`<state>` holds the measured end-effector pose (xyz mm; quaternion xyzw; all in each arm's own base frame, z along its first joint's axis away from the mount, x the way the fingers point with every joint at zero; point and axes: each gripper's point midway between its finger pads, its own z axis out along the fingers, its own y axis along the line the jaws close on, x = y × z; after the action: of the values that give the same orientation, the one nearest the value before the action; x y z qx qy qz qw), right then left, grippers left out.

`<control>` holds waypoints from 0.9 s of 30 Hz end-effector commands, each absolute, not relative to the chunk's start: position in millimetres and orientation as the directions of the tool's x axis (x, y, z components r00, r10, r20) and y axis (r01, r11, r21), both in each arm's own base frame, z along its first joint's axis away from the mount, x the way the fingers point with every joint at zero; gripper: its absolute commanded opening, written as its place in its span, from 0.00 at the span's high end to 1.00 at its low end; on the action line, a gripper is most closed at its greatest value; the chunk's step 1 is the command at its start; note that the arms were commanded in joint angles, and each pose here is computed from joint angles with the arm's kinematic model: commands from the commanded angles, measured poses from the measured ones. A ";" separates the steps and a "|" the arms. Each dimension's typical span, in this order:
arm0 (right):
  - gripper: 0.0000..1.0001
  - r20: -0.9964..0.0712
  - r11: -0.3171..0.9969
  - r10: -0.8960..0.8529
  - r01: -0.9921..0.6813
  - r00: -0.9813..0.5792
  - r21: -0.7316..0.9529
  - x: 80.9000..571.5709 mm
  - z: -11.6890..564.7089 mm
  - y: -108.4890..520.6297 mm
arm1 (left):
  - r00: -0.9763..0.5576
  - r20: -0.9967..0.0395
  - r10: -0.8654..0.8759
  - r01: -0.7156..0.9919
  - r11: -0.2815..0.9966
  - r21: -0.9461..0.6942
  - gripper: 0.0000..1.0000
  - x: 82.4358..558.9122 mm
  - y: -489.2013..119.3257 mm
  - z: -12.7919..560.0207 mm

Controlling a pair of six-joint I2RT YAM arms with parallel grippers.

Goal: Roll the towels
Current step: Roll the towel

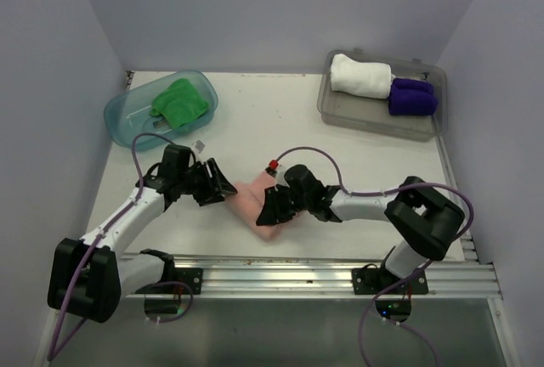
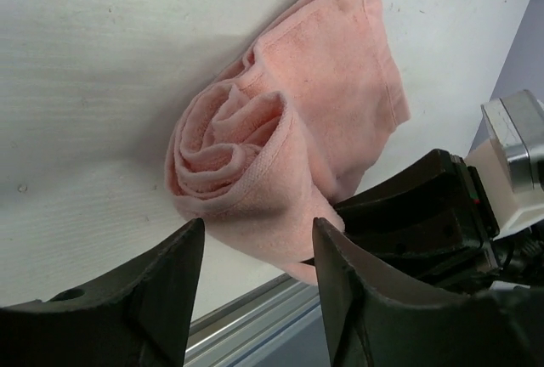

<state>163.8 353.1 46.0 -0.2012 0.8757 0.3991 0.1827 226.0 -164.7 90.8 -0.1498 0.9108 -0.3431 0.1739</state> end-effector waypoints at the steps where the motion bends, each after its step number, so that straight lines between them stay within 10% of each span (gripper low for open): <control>1: 1.00 -0.276 0.553 -0.245 -0.368 -0.929 0.747 131.0 29.6 342.2 | -0.895 -0.257 -0.364 -0.112 0.741 -0.662 0.41 224.6 -162.8 91.3; 13: 1.00 -0.178 0.548 -0.212 -0.268 -0.961 0.792 139.9 19.2 347.9 | -0.915 -0.219 -0.337 -0.126 0.758 -0.639 0.03 206.0 -168.9 75.3; 27: 1.00 -0.180 0.547 -0.201 -0.262 -0.963 0.795 145.2 18.4 349.9 | -0.896 -0.166 -0.411 -0.196 0.703 -0.684 0.11 213.8 -193.4 60.1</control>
<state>156.2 362.6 46.0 -0.1530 0.8513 0.4962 0.0752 196.9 -184.4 54.5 -0.1508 0.9235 -0.3288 0.1276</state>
